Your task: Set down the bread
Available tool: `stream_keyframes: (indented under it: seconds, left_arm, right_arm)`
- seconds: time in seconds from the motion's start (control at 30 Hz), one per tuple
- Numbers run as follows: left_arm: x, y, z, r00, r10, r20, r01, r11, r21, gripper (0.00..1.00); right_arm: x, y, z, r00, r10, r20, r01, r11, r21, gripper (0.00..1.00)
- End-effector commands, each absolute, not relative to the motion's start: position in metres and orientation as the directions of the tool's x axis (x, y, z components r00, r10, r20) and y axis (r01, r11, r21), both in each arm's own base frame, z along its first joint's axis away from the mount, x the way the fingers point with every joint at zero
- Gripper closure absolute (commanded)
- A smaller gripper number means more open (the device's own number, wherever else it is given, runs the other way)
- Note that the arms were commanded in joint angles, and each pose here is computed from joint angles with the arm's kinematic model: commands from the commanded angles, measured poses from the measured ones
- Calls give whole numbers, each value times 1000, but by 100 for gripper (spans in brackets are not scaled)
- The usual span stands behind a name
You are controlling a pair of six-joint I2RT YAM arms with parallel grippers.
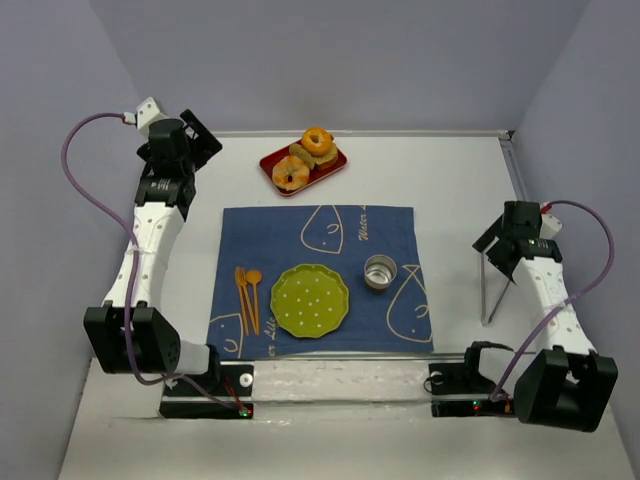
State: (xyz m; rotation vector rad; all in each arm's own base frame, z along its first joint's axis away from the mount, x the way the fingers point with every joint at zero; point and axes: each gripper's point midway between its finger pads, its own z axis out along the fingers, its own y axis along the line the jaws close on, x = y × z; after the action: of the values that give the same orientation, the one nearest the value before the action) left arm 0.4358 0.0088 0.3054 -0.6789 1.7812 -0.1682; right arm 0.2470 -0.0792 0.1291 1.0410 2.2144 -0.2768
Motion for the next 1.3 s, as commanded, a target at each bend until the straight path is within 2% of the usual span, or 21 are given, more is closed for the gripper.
stream_keyframes:
  seconds: [0.0, 0.37, 0.67, 1.07, 1.13, 1.27]
  left_arm:
    - [450, 11, 337, -98, -490, -866, -307, 843, -442, 1]
    - [479, 29, 314, -122, -492, -862, -346, 835, -427, 1]
    - [498, 35, 309, -118, -488, -865, -369, 830, -418, 1]
    - [513, 56, 299, -121, -481, -868, -412, 820, -397, 1]
    - [514, 57, 303, -116, -482, -869, -411, 819, -399, 1]
    - [511, 59, 311, -98, -481, -871, -411, 817, -405, 1]
  right_arm:
    - [245, -82, 107, -476, 656, -586, 780, 623, 64, 0]
    - [217, -93, 55, -493, 782, -382, 836, 547, 42, 0]
    - [226, -84, 44, -520, 773, -363, 805, 586, 94, 0]
    - [230, -109, 11, -509, 781, -364, 847, 530, -47, 0]
    - [233, -108, 8, -522, 780, -346, 840, 541, -46, 3]
    - [239, -106, 0, -553, 771, -315, 821, 569, -46, 15]
